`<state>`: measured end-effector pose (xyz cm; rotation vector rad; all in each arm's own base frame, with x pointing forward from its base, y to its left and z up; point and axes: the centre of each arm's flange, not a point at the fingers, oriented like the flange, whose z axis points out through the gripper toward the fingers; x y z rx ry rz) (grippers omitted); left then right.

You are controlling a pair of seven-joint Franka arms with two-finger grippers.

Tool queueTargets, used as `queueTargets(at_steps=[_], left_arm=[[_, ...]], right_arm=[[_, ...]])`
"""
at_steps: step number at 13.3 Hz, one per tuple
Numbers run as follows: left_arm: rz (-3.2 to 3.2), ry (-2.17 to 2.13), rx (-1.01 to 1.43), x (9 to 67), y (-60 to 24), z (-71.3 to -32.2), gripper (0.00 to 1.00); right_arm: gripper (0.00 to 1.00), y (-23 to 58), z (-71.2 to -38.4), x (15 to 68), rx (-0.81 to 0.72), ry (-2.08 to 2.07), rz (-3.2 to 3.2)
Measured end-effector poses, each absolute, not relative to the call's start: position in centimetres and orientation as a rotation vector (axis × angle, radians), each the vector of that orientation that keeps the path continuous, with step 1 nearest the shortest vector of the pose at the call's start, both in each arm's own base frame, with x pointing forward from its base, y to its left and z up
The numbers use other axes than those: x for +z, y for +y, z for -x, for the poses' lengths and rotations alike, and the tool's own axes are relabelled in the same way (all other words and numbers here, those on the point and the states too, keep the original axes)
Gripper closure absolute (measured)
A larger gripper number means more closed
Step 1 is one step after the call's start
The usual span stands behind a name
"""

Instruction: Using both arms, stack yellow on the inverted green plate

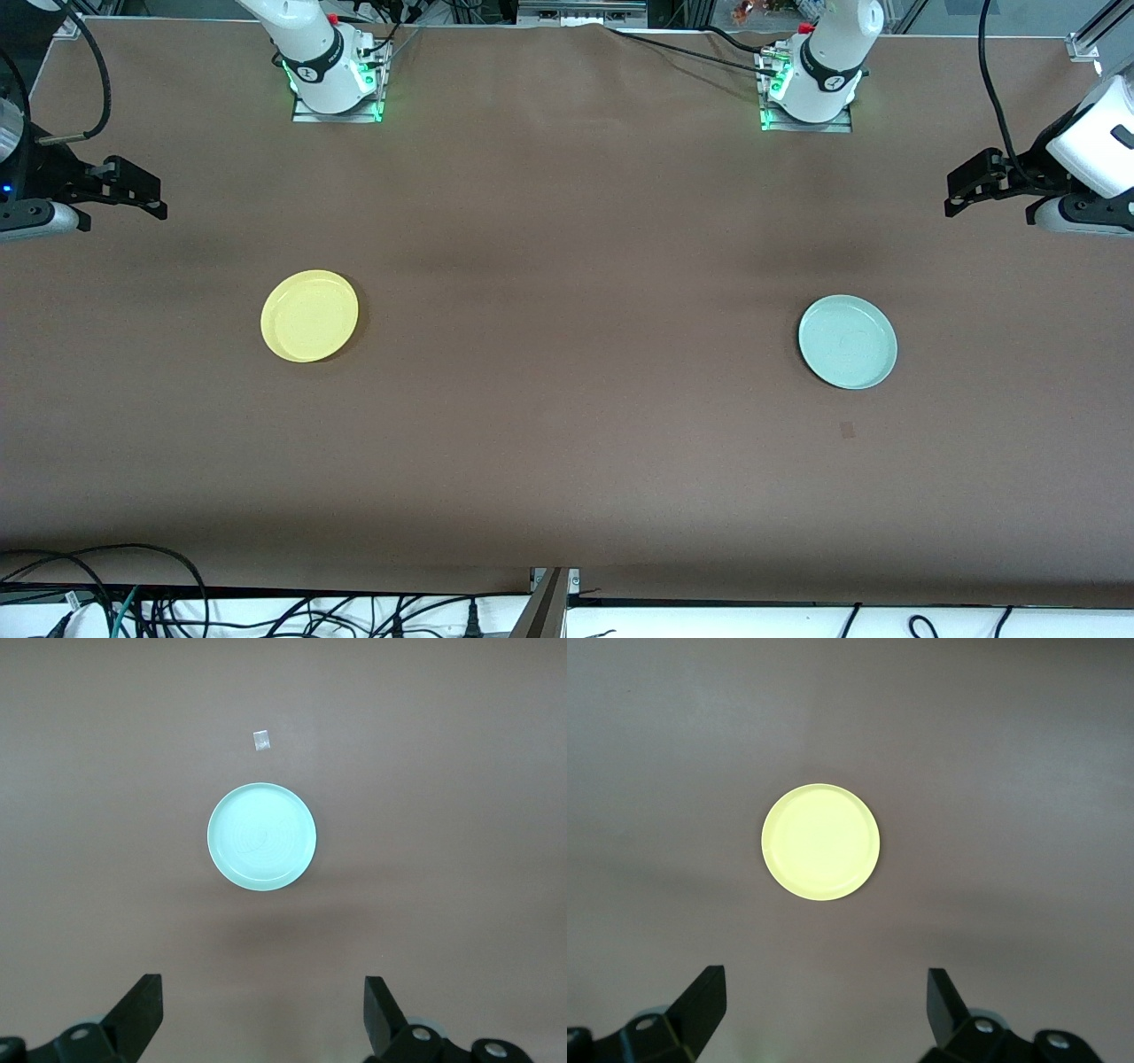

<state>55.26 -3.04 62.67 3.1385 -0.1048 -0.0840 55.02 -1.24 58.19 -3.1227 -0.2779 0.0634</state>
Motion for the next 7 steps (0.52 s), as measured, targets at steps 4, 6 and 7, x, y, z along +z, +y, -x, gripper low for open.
queueTargets(at_steps=[4, 6, 7], left_arm=[[-3.137, -0.103, -0.078, 62.95, -2.99, -55.24, 0.0], [-3.136, -0.103, -0.077, 62.99, -2.99, -55.25, 0.0], [-3.136, -0.102, -0.077, 63.0, -2.96, -55.25, 0.0]], right_arm=[[0.0, -1.24, -55.02, 58.19, 0.063, -0.278, 3.123], [0.0, -1.24, -55.02, 58.19, 0.063, -0.278, 3.123], [0.0, -1.24, -55.02, 58.19, 0.063, -0.278, 3.123]])
